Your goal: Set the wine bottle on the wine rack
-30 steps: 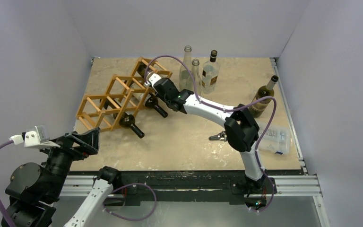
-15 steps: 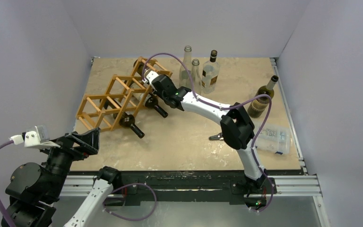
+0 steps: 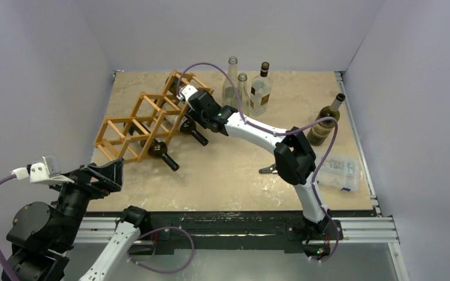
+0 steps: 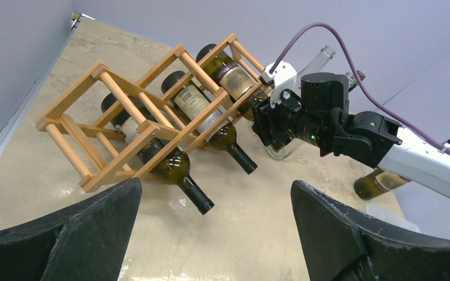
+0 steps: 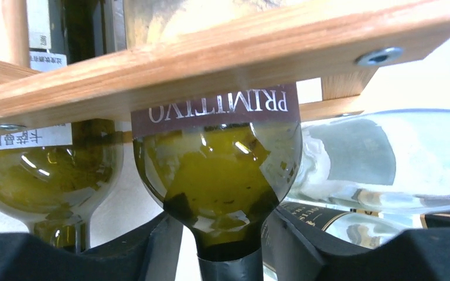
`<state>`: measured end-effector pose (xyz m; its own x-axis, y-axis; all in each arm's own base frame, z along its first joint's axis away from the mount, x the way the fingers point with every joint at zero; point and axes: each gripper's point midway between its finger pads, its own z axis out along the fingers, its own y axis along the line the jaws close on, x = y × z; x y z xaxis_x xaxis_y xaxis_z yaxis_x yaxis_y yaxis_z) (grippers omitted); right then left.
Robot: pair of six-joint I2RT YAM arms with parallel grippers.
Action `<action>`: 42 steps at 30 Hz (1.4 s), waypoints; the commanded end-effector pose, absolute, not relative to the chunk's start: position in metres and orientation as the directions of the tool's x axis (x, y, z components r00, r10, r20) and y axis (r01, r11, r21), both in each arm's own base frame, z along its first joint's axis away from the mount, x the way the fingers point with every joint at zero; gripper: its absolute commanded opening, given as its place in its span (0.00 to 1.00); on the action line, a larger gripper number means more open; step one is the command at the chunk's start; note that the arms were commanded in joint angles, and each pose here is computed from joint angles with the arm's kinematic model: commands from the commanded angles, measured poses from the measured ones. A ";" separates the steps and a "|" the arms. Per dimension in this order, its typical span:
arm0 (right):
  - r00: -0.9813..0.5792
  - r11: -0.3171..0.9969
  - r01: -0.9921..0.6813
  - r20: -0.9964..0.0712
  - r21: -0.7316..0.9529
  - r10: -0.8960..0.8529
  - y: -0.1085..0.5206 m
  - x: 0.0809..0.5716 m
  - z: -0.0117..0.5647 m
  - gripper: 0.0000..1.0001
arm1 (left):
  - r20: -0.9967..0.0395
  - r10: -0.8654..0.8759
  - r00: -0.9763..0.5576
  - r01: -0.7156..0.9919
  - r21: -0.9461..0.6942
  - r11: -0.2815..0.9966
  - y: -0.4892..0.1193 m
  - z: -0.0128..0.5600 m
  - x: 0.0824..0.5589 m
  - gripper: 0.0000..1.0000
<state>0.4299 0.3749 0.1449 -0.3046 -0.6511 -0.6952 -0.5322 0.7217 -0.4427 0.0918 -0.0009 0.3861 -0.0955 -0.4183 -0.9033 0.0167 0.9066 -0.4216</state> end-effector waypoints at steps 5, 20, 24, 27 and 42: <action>-0.282 0.771 -0.511 -0.774 -0.379 -0.568 0.375 0.424 0.194 0.67 | -0.892 -0.441 -0.093 0.041 -0.446 0.894 -0.006 0.389 0.090 0.99; -0.264 0.746 -0.594 -0.803 -0.302 -0.535 0.325 0.356 0.247 0.85 | -0.885 -0.453 -0.106 0.062 -0.461 0.885 -0.015 0.390 0.102 0.99; -0.207 0.761 -0.577 -0.849 -0.296 -0.486 0.304 0.341 0.277 0.91 | -0.885 -0.450 -0.122 0.069 -0.460 0.885 -0.019 0.388 0.106 0.99; -0.160 0.823 -0.496 -0.902 -0.278 -0.401 0.277 0.335 0.311 0.98 | -0.882 -0.453 -0.128 0.066 -0.464 0.884 -0.020 0.386 0.109 0.99; -0.063 0.895 0.435 -0.988 0.100 0.141 -0.007 0.352 0.391 0.99 | -0.864 -0.474 -0.168 0.095 -0.493 0.865 -0.032 0.383 0.115 0.99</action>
